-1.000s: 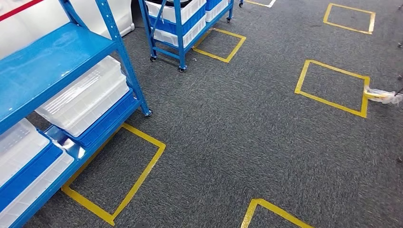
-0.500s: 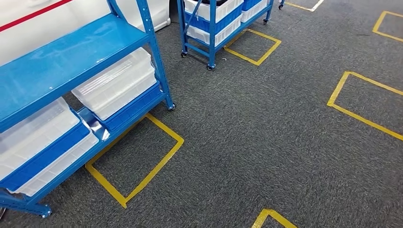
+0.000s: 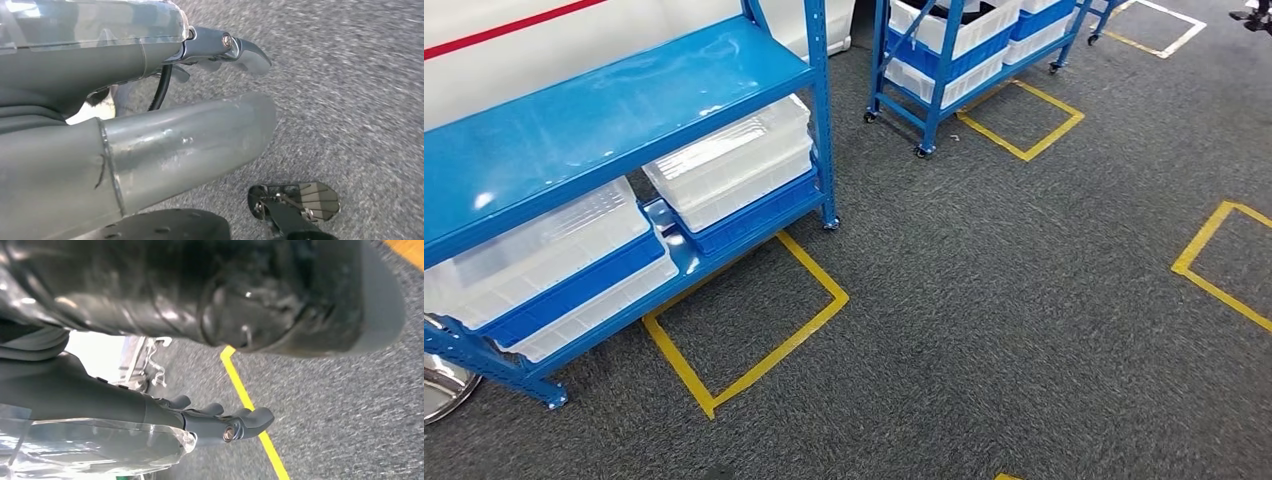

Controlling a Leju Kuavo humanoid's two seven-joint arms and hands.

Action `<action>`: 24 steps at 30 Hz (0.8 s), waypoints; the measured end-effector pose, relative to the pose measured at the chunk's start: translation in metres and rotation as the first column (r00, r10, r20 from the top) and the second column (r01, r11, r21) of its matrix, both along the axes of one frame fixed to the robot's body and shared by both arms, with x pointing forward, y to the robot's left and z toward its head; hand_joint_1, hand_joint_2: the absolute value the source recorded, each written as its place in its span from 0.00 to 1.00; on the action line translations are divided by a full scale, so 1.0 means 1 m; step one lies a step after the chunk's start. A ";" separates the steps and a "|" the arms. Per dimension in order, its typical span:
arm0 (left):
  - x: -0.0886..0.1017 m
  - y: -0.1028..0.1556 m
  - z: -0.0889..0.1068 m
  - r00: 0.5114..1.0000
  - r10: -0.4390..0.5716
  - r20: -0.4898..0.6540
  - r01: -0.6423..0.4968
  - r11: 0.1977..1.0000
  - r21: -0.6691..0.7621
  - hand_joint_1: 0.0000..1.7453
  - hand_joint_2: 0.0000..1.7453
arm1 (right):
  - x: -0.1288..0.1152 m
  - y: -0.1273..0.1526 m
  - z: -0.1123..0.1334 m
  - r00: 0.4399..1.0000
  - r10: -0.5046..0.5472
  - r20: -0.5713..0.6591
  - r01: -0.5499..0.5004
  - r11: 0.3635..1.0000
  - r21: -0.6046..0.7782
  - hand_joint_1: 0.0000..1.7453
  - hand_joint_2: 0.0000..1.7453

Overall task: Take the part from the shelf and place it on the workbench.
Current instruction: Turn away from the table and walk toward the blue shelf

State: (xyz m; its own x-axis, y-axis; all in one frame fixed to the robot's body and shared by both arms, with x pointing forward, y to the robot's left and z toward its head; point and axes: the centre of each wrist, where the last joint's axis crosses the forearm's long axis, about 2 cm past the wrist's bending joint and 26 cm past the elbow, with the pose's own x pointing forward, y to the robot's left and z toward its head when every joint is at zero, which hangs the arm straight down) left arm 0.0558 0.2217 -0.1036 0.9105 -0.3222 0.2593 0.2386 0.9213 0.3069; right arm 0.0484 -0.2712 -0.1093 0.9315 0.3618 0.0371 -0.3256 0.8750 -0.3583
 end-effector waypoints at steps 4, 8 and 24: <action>0.001 0.000 0.000 1.000 0.003 0.002 -0.004 1.000 0.002 0.00 0.00 | -0.002 0.000 0.000 1.000 -0.012 -0.010 0.012 1.000 0.000 0.00 0.00; -0.001 0.001 0.000 1.000 0.009 -0.018 -0.009 1.000 0.009 0.00 0.00 | 0.001 0.001 0.000 1.000 -0.017 0.002 0.017 1.000 -0.001 0.00 0.00; -0.003 0.001 -0.001 0.999 0.019 -0.050 -0.018 1.000 0.018 0.00 0.00 | 0.002 0.001 0.000 1.000 -0.007 0.005 0.007 1.000 -0.008 0.00 0.00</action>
